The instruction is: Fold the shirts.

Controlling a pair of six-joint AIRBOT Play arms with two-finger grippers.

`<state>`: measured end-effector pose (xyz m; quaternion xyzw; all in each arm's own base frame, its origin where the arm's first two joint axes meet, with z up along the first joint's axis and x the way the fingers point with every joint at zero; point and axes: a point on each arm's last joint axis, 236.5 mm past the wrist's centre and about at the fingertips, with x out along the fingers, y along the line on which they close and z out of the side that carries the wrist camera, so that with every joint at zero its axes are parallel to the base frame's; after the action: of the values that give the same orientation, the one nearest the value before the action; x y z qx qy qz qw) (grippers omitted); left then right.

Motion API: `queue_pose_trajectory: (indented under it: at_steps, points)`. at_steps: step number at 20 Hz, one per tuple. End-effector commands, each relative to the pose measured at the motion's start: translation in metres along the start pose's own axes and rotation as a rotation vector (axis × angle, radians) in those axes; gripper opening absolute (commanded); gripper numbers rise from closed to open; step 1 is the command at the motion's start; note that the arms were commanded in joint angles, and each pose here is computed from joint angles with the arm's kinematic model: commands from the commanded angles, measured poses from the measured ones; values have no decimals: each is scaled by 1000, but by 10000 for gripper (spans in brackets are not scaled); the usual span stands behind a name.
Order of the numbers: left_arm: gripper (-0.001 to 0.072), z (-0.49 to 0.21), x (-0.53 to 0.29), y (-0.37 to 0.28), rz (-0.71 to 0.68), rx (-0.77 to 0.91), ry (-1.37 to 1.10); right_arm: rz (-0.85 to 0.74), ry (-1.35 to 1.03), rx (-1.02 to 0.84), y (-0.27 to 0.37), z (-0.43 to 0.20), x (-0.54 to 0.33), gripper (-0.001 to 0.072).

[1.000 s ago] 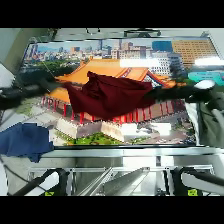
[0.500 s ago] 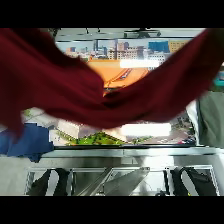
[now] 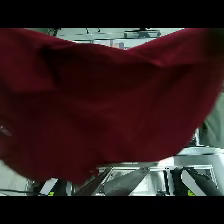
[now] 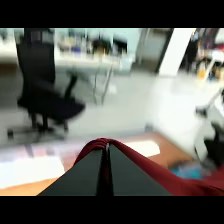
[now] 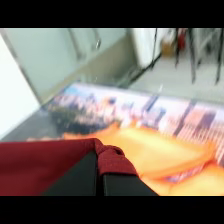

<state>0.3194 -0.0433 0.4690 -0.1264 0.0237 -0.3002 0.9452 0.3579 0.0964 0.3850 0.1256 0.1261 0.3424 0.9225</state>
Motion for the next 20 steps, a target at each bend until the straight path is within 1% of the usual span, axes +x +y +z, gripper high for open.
queue_pose_trajectory:
  at_steps: [1, 4, 6, 7, 9, 11, 13, 15, 17, 20]
  points:
    - [20, -139, 84, 75, 44, -89, 449, 70, 210, 232, -68, -73, 66, 16]
    - [19, -264, 154, 130, 84, -104, 717, 31, 336, 394, -134, -149, 118, 16]
    - [19, -348, 181, 166, 114, -139, 849, -6, 390, 501, -176, -200, 147, 16]
    - [18, -386, 189, 185, 134, -165, 896, -40, 402, 552, -200, -225, 160, 15]
    - [18, -439, 201, 220, 186, -210, 918, -114, 396, 635, -242, -265, 178, 15]
    - [19, -461, 212, 244, 223, -231, 899, -189, 373, 674, -280, -293, 190, 15]
    - [19, -467, 224, 252, 201, -225, 909, -218, 367, 688, -306, -309, 200, 15]
    - [17, -458, 229, 247, 161, -223, 929, -216, 361, 718, -325, -312, 204, 15]
    - [16, -444, 227, 236, 146, -260, 952, -221, 348, 717, -338, -307, 201, 15]
    - [15, -442, 199, 209, 125, -373, 1070, -251, 361, 722, -355, -302, 178, 15]
